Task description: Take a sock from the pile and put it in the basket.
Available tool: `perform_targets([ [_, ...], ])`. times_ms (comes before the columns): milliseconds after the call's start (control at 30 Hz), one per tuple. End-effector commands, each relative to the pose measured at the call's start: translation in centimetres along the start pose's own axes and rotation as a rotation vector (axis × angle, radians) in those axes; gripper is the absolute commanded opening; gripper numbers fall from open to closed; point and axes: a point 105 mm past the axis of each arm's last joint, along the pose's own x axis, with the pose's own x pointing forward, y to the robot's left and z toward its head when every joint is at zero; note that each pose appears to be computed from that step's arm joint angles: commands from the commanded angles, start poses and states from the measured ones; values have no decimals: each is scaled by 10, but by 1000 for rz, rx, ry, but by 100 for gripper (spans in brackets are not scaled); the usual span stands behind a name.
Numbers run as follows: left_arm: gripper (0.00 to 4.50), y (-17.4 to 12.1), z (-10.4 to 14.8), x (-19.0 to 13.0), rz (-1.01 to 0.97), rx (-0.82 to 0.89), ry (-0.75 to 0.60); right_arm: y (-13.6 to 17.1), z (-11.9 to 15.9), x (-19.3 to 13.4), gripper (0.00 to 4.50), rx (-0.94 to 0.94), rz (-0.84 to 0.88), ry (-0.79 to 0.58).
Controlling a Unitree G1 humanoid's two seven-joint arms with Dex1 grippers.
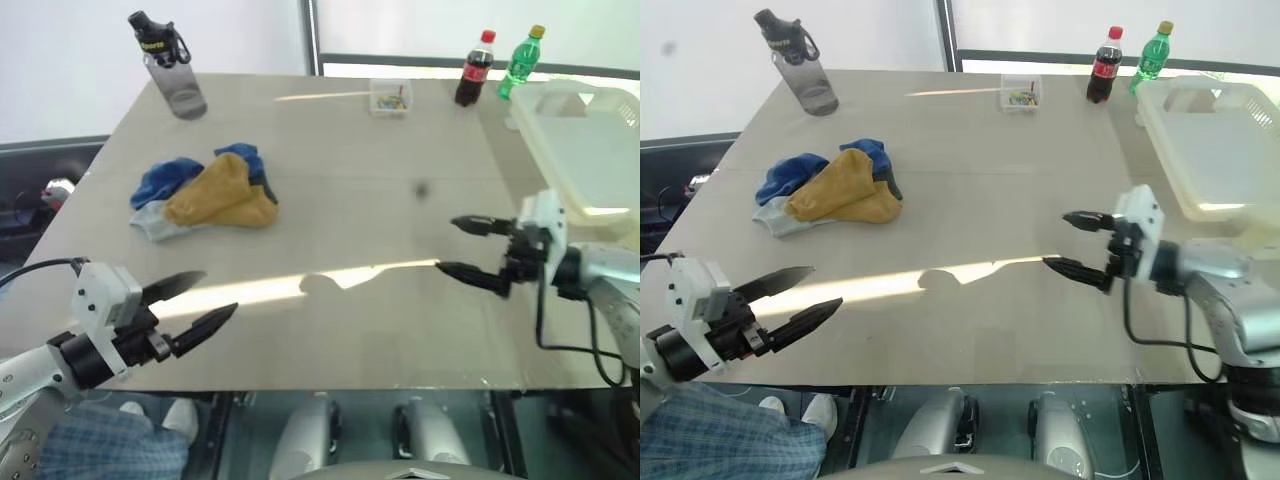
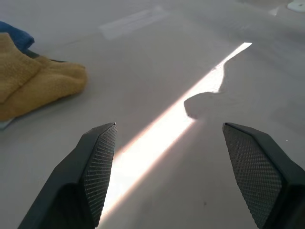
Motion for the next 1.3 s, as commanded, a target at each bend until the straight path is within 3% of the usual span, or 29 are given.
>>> perform_targets([
  [33, 380, 10, 9, -7, 59, 31, -34, 11, 7, 30, 448, -8, 69, -33],
  [200, 380, 17, 9, -10, 137, 54, -27, 23, 17, 59, 448, -17, 156, -91],
  [500, 380, 23, 10, -13, 220, 35, -64, 26, 17, 67, 448, -25, 208, -93],
  [700, 380, 31, 8, 3, 237, 28, -76, 23, 17, 61, 448, -37, 185, -86],
  [1033, 380, 90, 2, 46, 474, -23, -50, 19, 22, 45, 448, -45, 120, -89],
  [1300, 380, 109, 4, 74, 516, -50, -63, 16, 23, 37, 448, -61, 68, -86],
])
